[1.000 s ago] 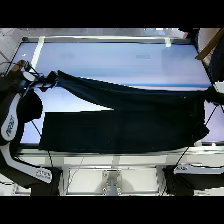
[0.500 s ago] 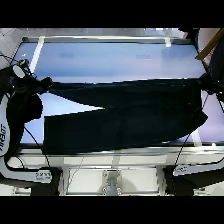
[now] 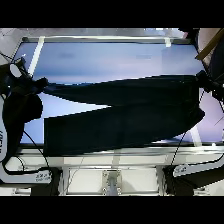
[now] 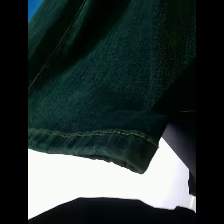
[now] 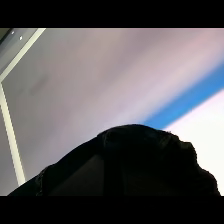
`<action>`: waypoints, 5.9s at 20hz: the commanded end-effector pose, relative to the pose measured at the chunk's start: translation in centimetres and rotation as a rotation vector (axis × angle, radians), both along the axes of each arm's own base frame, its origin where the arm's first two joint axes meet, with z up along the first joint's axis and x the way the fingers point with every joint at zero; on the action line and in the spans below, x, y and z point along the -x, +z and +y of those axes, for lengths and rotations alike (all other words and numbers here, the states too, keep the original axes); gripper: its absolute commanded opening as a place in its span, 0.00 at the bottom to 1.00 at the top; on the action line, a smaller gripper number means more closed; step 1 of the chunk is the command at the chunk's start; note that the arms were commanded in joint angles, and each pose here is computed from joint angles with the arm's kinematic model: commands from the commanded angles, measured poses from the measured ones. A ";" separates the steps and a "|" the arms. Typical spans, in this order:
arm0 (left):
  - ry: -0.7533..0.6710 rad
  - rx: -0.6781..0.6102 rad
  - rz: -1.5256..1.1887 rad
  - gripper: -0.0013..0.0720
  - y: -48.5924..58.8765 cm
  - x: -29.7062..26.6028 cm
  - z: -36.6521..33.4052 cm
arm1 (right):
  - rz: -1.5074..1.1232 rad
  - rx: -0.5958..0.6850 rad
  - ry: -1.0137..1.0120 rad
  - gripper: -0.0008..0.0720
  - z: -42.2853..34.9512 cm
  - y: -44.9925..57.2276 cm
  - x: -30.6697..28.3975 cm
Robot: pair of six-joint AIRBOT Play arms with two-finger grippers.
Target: Fold the clothes and pants, and hang the long-sleeved shirts on hangers.
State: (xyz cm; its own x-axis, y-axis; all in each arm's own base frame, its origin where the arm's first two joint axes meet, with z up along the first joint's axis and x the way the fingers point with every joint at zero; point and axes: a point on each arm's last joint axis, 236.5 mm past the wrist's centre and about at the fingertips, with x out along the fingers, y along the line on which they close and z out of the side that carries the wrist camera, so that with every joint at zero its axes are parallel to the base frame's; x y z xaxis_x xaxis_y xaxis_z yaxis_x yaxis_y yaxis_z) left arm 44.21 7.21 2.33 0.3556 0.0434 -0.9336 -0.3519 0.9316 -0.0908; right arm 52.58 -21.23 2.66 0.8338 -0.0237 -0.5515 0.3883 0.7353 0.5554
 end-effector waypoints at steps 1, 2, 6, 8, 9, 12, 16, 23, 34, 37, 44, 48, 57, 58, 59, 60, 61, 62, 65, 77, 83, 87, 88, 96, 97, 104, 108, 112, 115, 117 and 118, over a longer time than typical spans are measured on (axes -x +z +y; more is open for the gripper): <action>-0.002 -0.039 0.044 0.03 -1.2 0.4 1.0 | 0.010 0.004 0.023 0.19 0.6 -0.1 -0.1; -0.003 -0.034 0.069 0.03 -2.4 0.4 0.9 | -0.005 0.014 0.002 0.44 0.3 0.1 -0.5; -0.028 -0.008 0.208 0.11 -8.0 0.9 -0.2 | -0.056 0.059 -0.065 0.50 -0.2 0.7 -2.1; -0.029 0.000 0.260 0.92 -9.5 1.6 -0.4 | -0.036 0.074 -0.048 0.50 -0.4 0.3 -1.7; -0.013 0.002 0.252 0.94 -9.2 1.5 -0.4 | -0.014 0.080 -0.028 0.50 -0.8 0.1 -1.0; 0.008 -0.027 0.155 0.94 -5.1 1.0 0.6 | 0.081 0.051 0.043 0.50 -2.3 -0.3 3.2; 0.111 -0.127 0.054 0.94 2.3 4.6 4.1 | 0.283 0.017 0.132 0.49 -4.3 -1.4 13.3; 0.486 0.102 0.229 0.93 -5.2 25.0 2.9 | 0.303 -0.153 0.036 0.49 -1.8 -5.3 24.5; 0.509 0.606 0.201 0.90 -7.9 33.2 2.0 | 0.132 -0.246 0.123 0.49 1.0 -1.9 21.7; 0.464 0.645 0.192 0.90 -9.2 33.6 2.6 | 0.034 -0.341 0.171 0.49 3.0 0.4 20.6; 0.323 0.773 0.154 0.90 -11.1 30.4 1.3 | -0.077 -0.376 0.206 0.49 4.6 4.6 19.9; 0.246 0.775 0.208 0.90 -11.7 30.1 0.1 | -0.098 -0.315 0.199 0.49 4.7 6.2 20.0; 0.047 0.801 0.317 0.70 -12.7 28.6 -3.8 | -0.103 -0.303 0.186 0.48 4.5 6.5 20.0; 0.058 0.800 0.291 0.52 -12.8 27.9 -3.8 | -0.103 -0.303 0.186 0.48 4.5 6.5 20.0; 0.071 0.799 0.267 0.21 -12.8 27.2 -3.6 | -0.103 -0.303 0.186 0.48 4.5 6.5 20.0; 0.079 0.786 0.257 0.04 -13.0 27.0 -3.3 | -0.103 -0.303 0.187 0.48 4.5 6.5 20.0; 0.083 0.784 0.249 0.04 -13.0 26.8 -3.3 | -0.103 -0.303 0.187 0.48 4.5 6.5 20.0; 0.091 0.787 0.230 0.04 -12.8 26.3 -3.2 | -0.102 -0.303 0.187 0.48 4.5 6.5 20.0; 0.113 0.795 0.098 0.04 -10.9 23.2 -2.6 | -0.053 -0.276 0.186 0.44 4.3 5.4 20.6; 0.145 0.742 -0.061 0.04 -6.5 20.4 -1.4 | 0.387 -0.278 0.144 0.62 5.3 -8.6 28.3; 0.146 0.738 -0.062 0.04 -6.5 20.3 -1.4 | 0.336 -0.248 -0.052 0.77 1.5 -10.9 27.0; 0.144 0.731 -0.051 0.04 -6.7 20.6 -1.3 | 0.240 -0.354 -0.042 0.77 2.1 -13.0 24.1; 0.142 0.728 -0.045 0.04 -6.8 20.7 -1.3 | 0.235 -0.364 -0.031 0.77 2.4 -13.7 23.3; 0.149 0.714 -0.050 0.03 -6.3 20.5 -0.7 | 0.077 -0.342 0.190 0.07 4.0 -7.4 16.8; 0.143 0.692 -0.068 0.03 -5.7 20.1 -0.2 | 0.061 -0.358 0.221 0.07 4.4 -5.7 17.1; 0.177 0.438 0.001 0.03 -0.6 22.6 3.5 | 0.345 -0.341 0.233 0.07 6.4 0.2 28.7; 0.160 0.364 -0.142 0.03 4.5 20.3 4.6 | 0.332 -0.267 0.183 0.07 8.5 5.1 32.0; 0.195 0.297 -0.221 0.03 7.4 17.2 7.7 | 0.296 -0.226 -0.010 0.07 5.5 6.2 30.3; 0.129 0.304 -0.238 0.03 7.1 10.6 7.8 | 0.305 -0.261 0.013 0.07 5.8 4.6 26.9; 0.101 0.289 -0.289 0.03 6.4 3.9 7.0 | 0.348 -0.292 0.057 0.07 6.8 2.2 24.2; 0.096 0.285 -0.325 0.03 6.0 0.5 6.4 | 0.378 -0.325 0.062 0.07 7.3 0.6 23.1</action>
State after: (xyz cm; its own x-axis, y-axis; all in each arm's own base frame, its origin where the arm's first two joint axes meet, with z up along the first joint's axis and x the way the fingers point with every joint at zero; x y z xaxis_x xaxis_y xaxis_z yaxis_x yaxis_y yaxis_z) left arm 35.51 14.25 8.69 0.5681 -0.1849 -0.8020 -0.3765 0.8081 -0.4530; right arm 26.43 -14.48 6.00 0.6026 0.2216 -0.7667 0.5318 0.6048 0.5928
